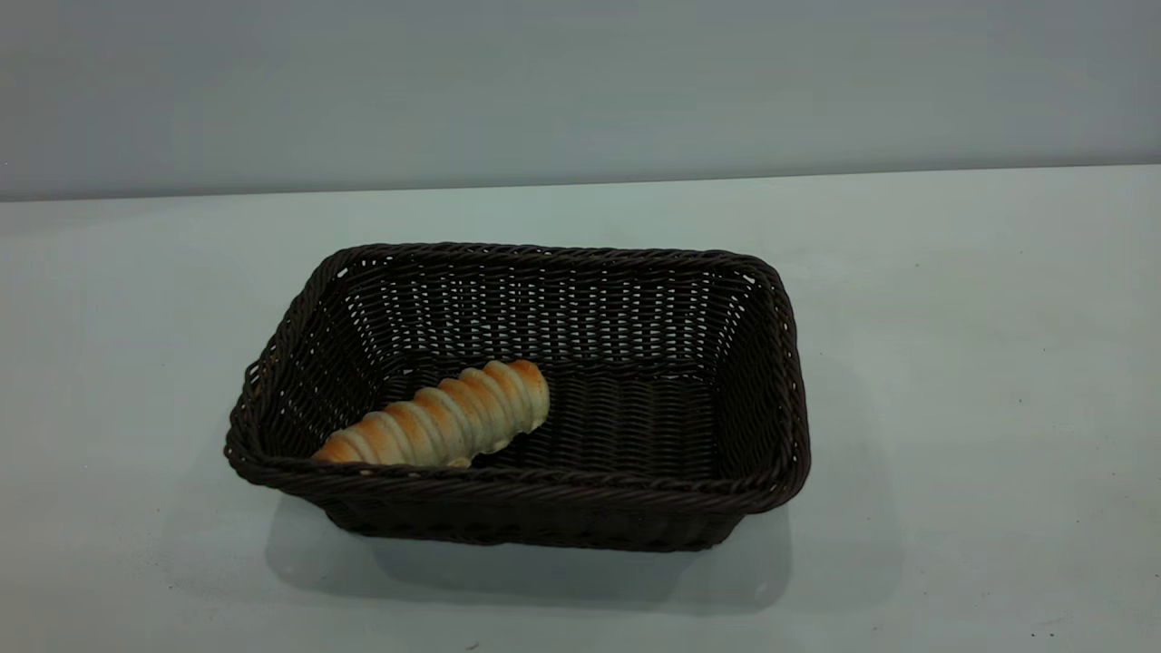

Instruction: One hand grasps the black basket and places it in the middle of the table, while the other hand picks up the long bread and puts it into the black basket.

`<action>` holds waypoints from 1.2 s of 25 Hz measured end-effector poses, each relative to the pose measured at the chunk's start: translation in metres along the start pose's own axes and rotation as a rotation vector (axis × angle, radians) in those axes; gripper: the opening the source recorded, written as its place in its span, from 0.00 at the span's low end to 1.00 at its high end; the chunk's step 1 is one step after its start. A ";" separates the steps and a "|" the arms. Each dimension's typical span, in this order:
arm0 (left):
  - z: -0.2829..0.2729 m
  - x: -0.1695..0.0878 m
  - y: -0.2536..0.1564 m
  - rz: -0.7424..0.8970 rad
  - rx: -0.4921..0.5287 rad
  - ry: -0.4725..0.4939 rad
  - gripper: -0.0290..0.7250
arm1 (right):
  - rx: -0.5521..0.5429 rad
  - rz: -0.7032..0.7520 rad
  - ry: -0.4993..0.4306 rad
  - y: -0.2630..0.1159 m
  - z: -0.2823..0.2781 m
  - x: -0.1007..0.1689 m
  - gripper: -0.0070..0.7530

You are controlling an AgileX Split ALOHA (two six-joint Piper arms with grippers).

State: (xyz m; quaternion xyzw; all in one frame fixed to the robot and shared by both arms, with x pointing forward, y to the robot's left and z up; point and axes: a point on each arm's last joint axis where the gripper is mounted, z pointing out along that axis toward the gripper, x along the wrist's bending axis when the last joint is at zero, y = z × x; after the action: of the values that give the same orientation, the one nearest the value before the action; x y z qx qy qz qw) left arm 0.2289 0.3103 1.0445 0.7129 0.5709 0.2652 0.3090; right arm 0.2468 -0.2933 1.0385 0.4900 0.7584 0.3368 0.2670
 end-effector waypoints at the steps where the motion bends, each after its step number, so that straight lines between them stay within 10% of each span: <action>1: 0.000 0.000 0.000 0.000 0.000 0.000 0.77 | 0.000 0.000 0.000 0.000 0.000 0.000 0.62; 30: 0.012 -0.001 -0.005 -0.005 0.024 0.017 0.77 | -0.031 0.050 -0.067 -0.003 -0.004 0.000 0.62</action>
State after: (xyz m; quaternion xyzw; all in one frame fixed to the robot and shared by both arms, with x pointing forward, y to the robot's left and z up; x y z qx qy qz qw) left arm 0.2341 0.3086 1.0333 0.7130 0.5783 0.2638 0.2960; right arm 0.2422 -0.2950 1.0388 0.5157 0.7313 0.3385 0.2911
